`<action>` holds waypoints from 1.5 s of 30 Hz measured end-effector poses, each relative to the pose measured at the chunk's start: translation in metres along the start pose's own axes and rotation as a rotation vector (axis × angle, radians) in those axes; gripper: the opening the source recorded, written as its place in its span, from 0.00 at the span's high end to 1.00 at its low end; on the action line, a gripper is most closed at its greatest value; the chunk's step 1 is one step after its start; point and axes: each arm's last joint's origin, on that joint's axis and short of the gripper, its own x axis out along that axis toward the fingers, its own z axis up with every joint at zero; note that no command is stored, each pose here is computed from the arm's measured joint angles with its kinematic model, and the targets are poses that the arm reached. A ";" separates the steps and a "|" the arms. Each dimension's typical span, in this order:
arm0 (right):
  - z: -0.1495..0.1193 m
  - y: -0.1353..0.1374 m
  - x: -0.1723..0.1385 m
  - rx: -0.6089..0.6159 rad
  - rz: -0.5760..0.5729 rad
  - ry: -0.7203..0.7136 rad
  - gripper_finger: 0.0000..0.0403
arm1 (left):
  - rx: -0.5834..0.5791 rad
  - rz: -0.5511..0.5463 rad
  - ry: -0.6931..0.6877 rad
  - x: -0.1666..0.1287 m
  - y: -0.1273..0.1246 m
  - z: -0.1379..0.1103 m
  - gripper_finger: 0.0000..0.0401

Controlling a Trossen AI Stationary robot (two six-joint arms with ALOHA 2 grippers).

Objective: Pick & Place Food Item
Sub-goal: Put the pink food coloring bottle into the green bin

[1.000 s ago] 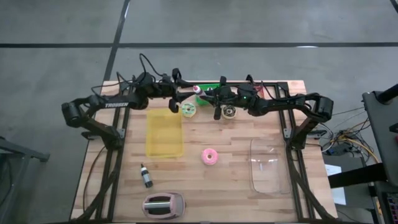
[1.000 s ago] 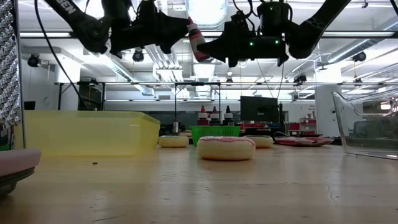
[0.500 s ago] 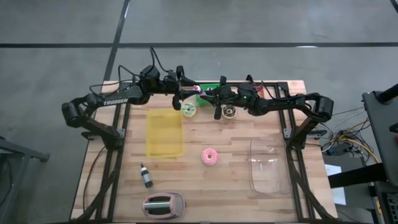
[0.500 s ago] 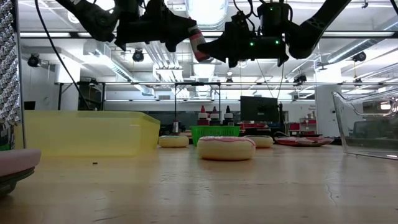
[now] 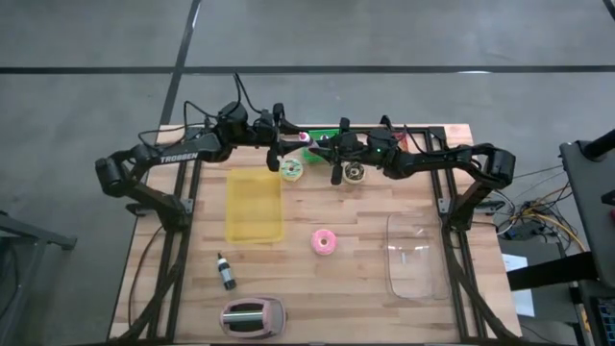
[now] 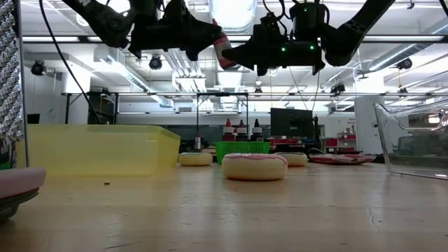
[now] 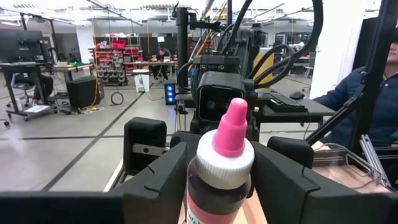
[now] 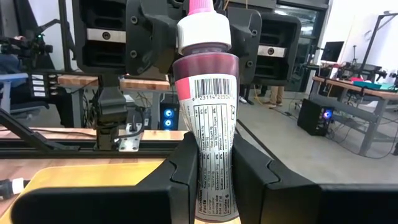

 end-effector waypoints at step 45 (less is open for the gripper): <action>-0.004 0.000 0.000 0.001 0.004 0.039 0.72 | 0.025 0.001 0.078 -0.001 0.000 -0.009 0.74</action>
